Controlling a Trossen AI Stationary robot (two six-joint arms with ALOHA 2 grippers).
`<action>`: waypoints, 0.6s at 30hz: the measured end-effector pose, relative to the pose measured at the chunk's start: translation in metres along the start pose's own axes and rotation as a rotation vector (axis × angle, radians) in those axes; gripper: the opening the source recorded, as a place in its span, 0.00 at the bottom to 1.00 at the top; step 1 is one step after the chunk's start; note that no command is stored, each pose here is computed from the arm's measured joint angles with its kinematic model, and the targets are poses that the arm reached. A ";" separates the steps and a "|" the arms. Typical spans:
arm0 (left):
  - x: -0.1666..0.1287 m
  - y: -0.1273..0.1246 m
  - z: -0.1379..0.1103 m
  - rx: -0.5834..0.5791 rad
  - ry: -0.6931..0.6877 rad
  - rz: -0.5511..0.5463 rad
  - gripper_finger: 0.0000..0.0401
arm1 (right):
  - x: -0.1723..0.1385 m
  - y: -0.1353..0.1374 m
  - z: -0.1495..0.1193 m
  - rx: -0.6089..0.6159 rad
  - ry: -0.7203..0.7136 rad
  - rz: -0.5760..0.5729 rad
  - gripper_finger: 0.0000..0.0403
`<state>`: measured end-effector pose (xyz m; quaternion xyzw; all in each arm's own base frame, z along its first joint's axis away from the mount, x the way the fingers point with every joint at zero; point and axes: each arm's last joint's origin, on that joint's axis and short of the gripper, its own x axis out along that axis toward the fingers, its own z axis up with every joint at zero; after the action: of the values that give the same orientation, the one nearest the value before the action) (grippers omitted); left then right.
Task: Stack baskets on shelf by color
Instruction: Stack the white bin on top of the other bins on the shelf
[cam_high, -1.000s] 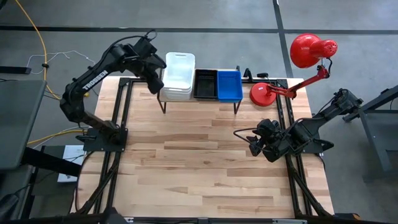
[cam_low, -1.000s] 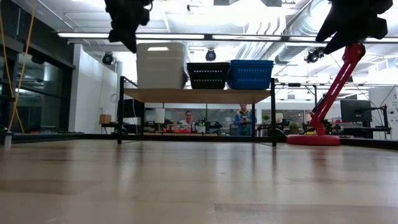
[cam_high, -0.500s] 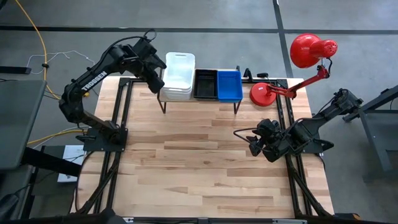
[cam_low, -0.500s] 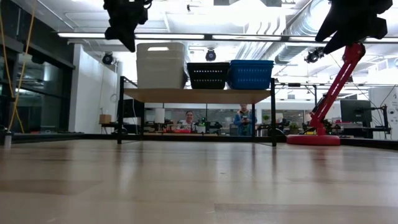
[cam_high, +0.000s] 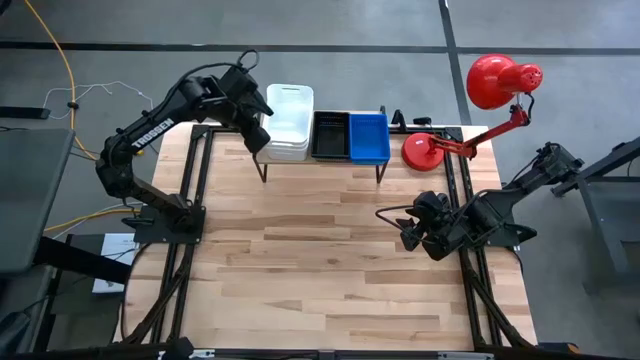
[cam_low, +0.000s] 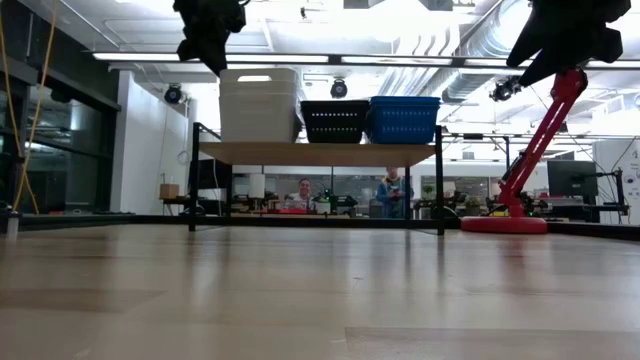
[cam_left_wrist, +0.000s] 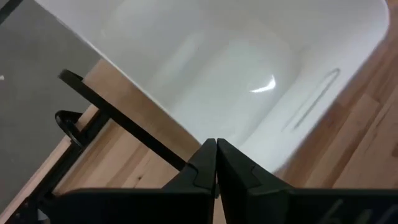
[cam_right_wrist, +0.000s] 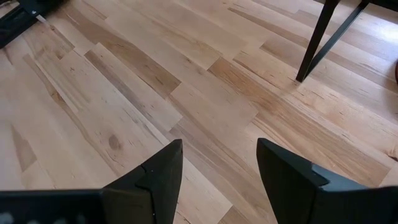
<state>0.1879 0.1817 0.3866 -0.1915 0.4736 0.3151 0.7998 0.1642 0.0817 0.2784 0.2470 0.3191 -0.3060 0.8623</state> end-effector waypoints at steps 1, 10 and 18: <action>0.000 0.000 0.000 -0.001 0.004 0.000 0.00 | 0.000 0.000 0.000 0.000 0.000 0.000 0.48; 0.000 0.002 -0.001 0.001 0.009 0.078 0.00 | 0.000 0.000 0.000 0.000 0.000 0.000 0.48; 0.002 0.003 0.001 0.045 -0.009 0.108 0.00 | 0.000 0.000 0.000 0.000 0.000 0.000 0.48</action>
<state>0.1871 0.1853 0.3853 -0.1464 0.4866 0.3480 0.7879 0.1642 0.0816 0.2784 0.2468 0.3189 -0.3060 0.8624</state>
